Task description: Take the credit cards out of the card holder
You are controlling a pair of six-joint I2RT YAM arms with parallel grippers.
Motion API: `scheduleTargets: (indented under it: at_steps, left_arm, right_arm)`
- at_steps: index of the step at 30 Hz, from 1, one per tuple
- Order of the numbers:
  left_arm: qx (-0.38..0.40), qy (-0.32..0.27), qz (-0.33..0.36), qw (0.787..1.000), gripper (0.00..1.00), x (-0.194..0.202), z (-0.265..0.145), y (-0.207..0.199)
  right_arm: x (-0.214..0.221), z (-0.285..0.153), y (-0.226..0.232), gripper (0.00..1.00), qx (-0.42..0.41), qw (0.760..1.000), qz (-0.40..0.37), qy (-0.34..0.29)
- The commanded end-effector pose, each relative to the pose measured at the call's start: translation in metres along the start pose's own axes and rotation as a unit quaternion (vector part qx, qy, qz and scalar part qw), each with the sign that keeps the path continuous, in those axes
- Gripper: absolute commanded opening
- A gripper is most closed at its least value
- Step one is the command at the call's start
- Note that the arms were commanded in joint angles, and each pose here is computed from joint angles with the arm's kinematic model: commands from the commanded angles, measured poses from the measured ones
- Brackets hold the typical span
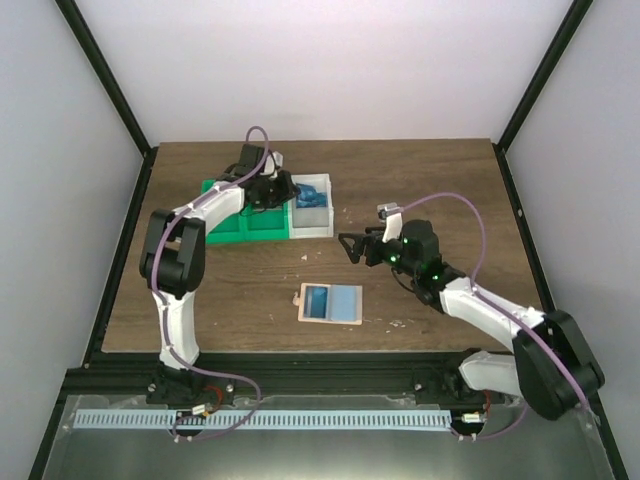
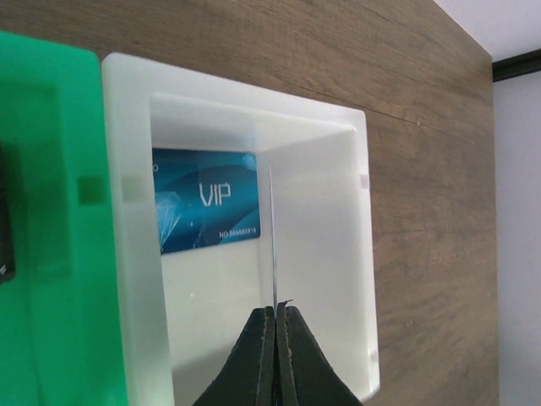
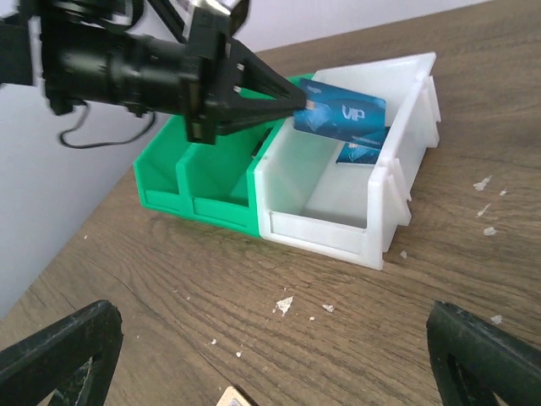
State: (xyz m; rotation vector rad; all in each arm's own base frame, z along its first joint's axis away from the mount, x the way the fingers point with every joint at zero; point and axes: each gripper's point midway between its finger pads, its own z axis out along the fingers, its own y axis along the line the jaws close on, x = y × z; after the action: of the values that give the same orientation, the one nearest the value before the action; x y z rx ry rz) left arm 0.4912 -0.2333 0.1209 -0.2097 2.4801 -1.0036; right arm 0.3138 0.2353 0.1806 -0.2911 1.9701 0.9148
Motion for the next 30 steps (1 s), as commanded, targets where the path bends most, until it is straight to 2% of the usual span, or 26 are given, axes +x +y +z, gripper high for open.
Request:
scheduleTargets:
  at_steps: [1,12,18,27,30]
  left_arm:
    - [-0.006,0.012,-0.002,1.000,0.00,-0.002,0.019,-0.004]
    - [-0.032,0.020,0.005,0.999,0.00,-0.009,0.043,-0.001]
    - [-0.048,0.016,0.009,0.999,0.00,-0.015,0.047,0.003]
    - [-0.069,-0.001,0.021,0.997,0.15,-0.028,0.045,0.004]
    - [-0.070,-0.004,0.024,0.997,0.18,-0.031,0.047,0.003]
  right_arm:
    - [-0.018,-0.018,0.008,1.00,0.005,0.999,-0.009,-0.040]
    - [-0.029,-0.033,0.001,1.00,0.041,0.997,-0.023,-0.066]
    - [-0.042,-0.048,0.001,1.00,0.058,0.993,-0.035,-0.101]
    - [-0.049,-0.058,0.001,1.00,0.070,0.990,-0.039,-0.114]
    - [-0.048,-0.059,0.002,1.00,0.067,0.991,-0.036,-0.113]
